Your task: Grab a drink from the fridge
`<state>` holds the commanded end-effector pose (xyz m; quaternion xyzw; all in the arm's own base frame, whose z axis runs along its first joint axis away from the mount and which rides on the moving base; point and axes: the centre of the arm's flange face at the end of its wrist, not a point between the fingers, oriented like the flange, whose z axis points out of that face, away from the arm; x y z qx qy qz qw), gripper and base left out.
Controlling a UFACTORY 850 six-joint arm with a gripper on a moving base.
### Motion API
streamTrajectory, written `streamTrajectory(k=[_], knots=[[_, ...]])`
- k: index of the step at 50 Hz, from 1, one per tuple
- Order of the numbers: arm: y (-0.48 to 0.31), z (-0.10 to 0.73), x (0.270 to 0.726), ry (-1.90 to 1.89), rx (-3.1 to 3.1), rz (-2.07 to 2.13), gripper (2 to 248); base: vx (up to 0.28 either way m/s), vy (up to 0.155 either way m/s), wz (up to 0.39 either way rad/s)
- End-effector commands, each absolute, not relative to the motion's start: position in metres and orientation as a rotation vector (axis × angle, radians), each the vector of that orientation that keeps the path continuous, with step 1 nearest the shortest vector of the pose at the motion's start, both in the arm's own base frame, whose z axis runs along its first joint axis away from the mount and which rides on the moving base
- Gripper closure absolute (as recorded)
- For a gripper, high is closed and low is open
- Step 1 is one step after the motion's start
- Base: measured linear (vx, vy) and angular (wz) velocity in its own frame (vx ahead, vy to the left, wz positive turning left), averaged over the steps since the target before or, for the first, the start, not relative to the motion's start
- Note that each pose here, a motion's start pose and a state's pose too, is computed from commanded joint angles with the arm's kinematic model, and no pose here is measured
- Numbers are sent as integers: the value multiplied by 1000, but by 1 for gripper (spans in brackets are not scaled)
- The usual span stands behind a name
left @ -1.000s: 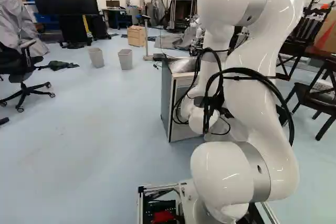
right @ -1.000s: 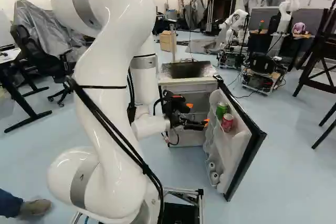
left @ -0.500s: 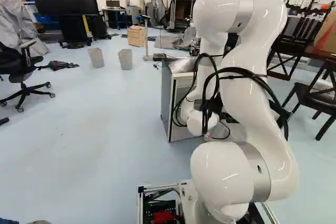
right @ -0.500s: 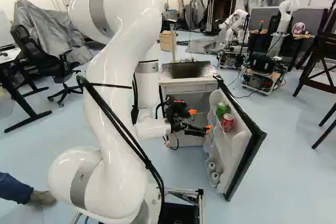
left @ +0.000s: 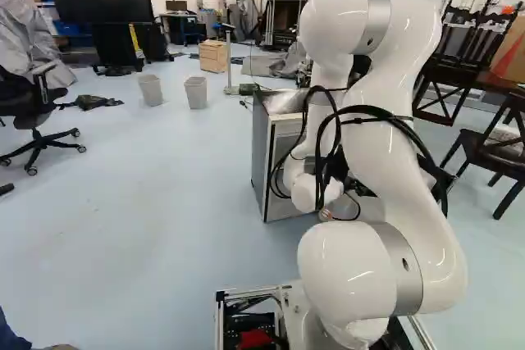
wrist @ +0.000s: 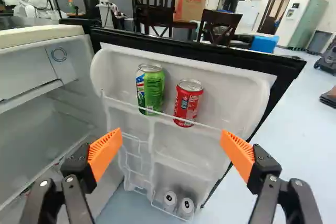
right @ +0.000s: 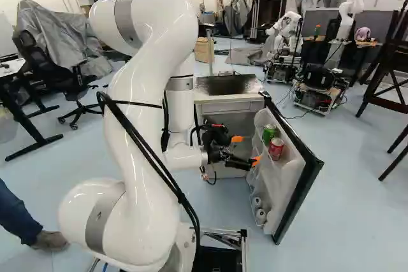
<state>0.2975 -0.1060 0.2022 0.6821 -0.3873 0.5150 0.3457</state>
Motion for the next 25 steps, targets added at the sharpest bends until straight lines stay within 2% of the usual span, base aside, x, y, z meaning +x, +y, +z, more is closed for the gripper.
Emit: streamTrajectory(k=[25], knots=[[-109,202,306,-1040,1707,1326,3,0,0,0]])
